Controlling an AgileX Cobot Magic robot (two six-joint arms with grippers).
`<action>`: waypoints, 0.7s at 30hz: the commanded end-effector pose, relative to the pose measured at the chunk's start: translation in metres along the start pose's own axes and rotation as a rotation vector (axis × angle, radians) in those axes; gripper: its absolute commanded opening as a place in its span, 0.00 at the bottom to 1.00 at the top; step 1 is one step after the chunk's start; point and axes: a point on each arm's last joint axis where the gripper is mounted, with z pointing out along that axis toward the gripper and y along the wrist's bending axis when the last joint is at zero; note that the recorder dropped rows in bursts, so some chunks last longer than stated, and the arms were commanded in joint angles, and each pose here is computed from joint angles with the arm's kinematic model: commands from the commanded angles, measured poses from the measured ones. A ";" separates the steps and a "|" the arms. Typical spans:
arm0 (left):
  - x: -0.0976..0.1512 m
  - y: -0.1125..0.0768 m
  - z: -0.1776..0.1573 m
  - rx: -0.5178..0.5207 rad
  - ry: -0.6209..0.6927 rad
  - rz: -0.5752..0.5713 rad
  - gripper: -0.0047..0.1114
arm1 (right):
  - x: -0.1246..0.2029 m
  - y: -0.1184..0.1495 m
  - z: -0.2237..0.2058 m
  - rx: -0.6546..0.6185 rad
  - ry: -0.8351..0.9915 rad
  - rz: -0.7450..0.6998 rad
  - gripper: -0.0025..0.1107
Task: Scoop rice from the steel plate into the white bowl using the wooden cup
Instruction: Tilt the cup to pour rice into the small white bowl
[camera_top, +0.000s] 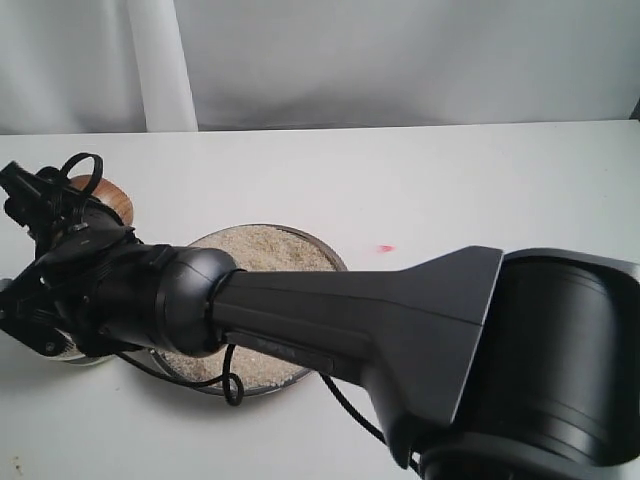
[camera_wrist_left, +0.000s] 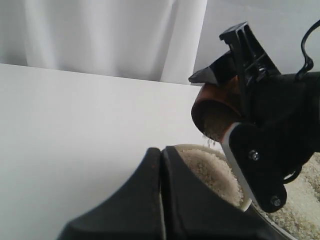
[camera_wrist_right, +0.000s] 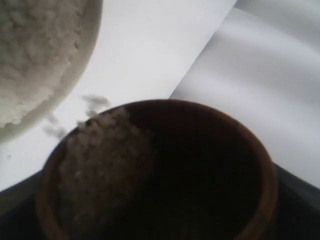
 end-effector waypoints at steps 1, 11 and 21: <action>0.000 0.000 0.000 0.003 -0.003 -0.005 0.04 | -0.007 0.000 0.000 0.008 -0.020 -0.068 0.02; 0.000 0.000 0.000 0.003 -0.003 -0.005 0.04 | -0.007 0.002 0.001 0.012 -0.007 -0.173 0.02; 0.000 0.000 0.000 0.003 -0.003 -0.005 0.04 | -0.004 -0.003 0.001 0.055 0.034 -0.280 0.02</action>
